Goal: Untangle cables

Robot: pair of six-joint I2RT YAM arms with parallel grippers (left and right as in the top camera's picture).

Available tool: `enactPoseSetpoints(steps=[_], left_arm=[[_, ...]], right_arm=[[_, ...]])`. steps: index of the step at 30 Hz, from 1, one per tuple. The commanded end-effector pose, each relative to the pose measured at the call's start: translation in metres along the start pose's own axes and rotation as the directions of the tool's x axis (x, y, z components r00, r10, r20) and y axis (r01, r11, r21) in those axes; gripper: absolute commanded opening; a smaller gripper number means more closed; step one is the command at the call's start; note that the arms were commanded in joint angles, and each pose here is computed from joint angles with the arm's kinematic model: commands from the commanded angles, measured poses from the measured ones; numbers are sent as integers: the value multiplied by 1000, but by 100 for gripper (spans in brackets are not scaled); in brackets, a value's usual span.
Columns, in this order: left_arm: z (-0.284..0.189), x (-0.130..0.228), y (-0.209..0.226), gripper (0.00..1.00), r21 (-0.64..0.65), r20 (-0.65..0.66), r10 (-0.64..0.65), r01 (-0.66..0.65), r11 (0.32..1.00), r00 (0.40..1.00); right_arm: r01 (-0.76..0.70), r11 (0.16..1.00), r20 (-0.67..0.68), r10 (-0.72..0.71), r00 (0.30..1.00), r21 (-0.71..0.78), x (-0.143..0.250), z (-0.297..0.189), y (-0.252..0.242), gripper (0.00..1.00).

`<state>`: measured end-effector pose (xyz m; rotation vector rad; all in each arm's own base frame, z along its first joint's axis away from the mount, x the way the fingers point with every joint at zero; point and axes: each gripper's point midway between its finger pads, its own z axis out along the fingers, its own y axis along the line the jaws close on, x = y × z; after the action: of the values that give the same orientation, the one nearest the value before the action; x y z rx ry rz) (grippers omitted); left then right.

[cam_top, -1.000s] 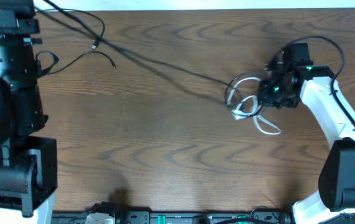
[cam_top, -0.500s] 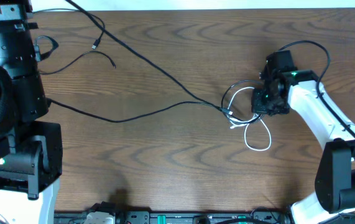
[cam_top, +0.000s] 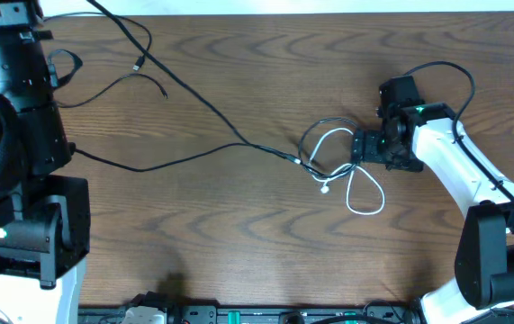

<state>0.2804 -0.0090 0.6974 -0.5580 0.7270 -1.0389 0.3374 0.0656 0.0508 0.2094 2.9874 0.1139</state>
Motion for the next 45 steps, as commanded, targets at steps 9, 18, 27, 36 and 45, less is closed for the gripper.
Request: enactPoseSetpoints(steps=[9,18,27,36,45], left_arm=[[-2,-3,1,7,-32,-4,44,-44,999,999],[0,1,7,7,-49,-16,47,-48,998,999],[1,18,7,7,-26,-103,36,-39,999,994],[-1,24,18,7,-69,-130,40,-49,996,991],[-1,26,21,7,-81,-138,38,-49,995,990]], right_arm=[[113,928,137,-68,988,-355,-19,-65,53,99],[413,684,219,-357,908,-601,19,-88,133,84],[748,164,634,-433,641,-643,59,-156,286,99],[833,-177,845,-236,481,-524,89,-244,340,99],[896,-96,900,-74,429,-435,58,-300,357,99]])
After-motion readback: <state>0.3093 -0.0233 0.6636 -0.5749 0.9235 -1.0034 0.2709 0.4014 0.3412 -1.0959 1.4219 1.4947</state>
